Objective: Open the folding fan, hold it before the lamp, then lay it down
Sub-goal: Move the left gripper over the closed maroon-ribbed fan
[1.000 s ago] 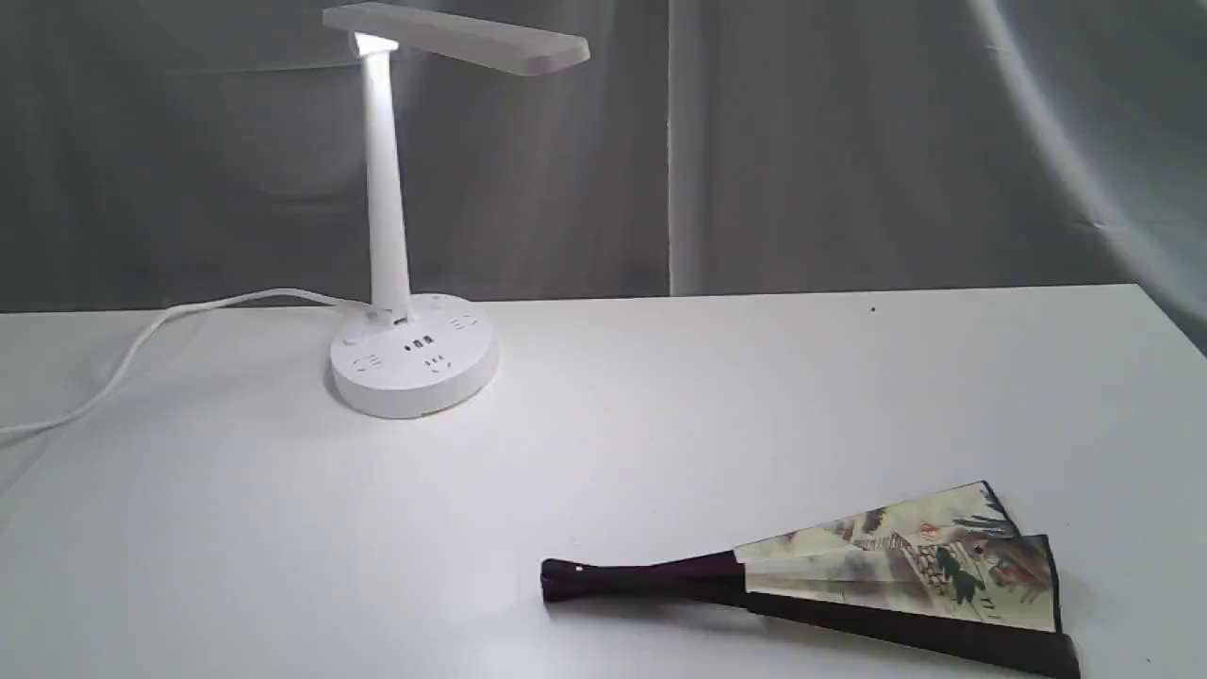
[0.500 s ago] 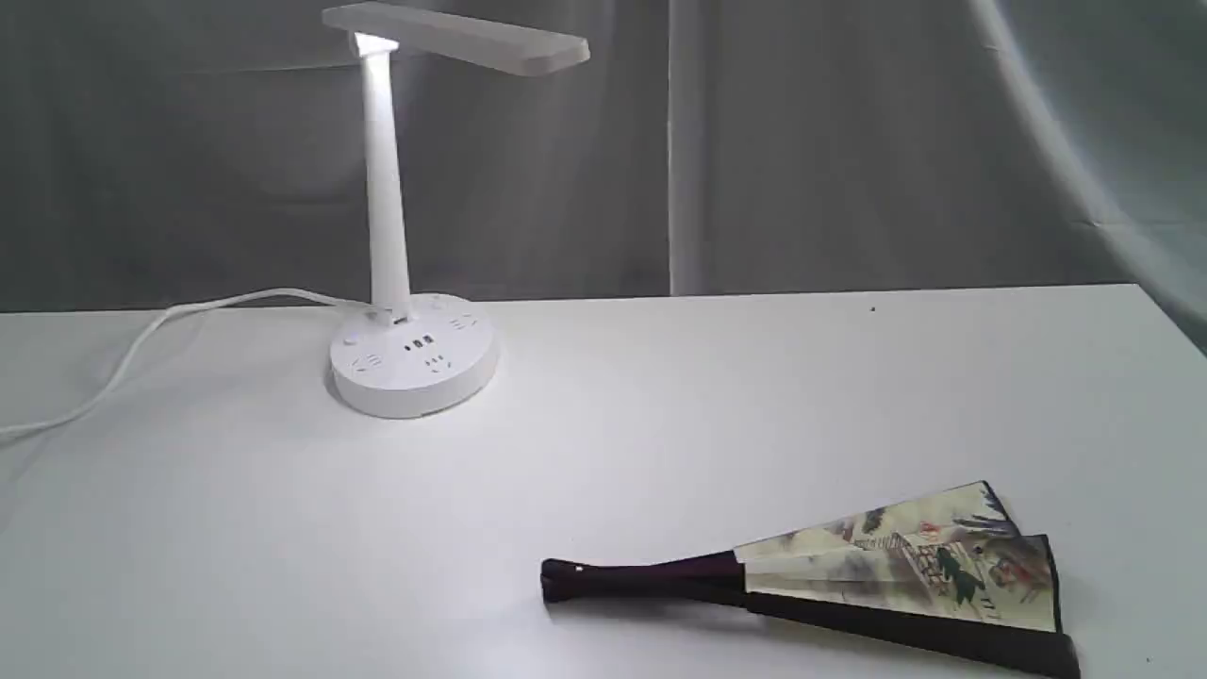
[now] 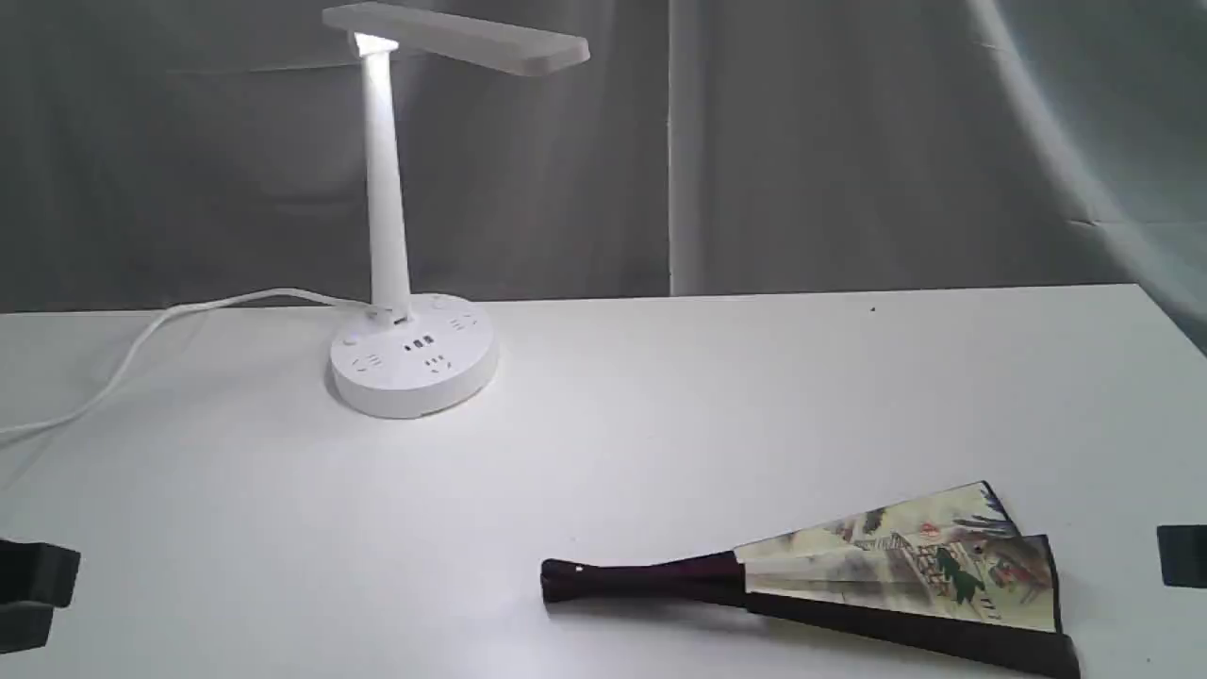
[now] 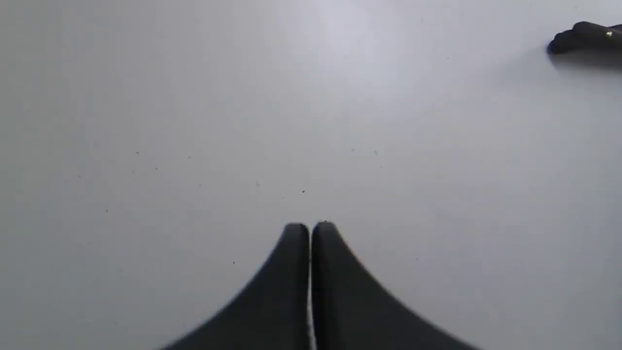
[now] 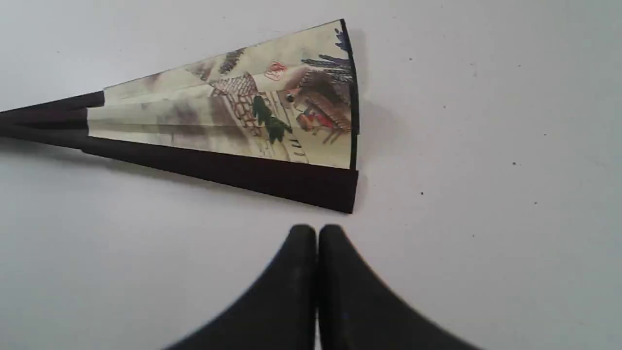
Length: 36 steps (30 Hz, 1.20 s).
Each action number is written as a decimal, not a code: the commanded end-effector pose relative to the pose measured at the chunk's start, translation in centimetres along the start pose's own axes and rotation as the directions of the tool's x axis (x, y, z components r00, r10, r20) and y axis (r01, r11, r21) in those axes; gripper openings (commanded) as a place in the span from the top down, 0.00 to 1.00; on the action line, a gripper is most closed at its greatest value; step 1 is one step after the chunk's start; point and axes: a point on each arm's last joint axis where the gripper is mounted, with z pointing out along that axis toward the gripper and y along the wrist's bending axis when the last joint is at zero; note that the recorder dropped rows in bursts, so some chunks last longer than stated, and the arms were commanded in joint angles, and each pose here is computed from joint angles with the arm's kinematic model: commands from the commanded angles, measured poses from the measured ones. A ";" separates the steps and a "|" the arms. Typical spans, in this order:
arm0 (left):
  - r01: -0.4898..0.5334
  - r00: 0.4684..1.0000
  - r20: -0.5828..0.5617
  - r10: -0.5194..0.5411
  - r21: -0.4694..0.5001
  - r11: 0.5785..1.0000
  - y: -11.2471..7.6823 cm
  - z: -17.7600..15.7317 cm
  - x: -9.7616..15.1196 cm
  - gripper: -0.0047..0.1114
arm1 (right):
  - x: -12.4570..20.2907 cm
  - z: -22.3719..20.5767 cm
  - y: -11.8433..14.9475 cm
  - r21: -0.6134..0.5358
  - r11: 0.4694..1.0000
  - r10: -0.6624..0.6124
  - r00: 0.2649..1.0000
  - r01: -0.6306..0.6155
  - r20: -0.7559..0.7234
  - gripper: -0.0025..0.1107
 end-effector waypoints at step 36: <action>-0.576 0.805 -0.059 0.591 0.160 0.801 -12.6 10.0 -5.0 0.55 | -0.4 3.2 1.6 -0.191 0.981 0.018 0.996 -0.034 -0.086 0.77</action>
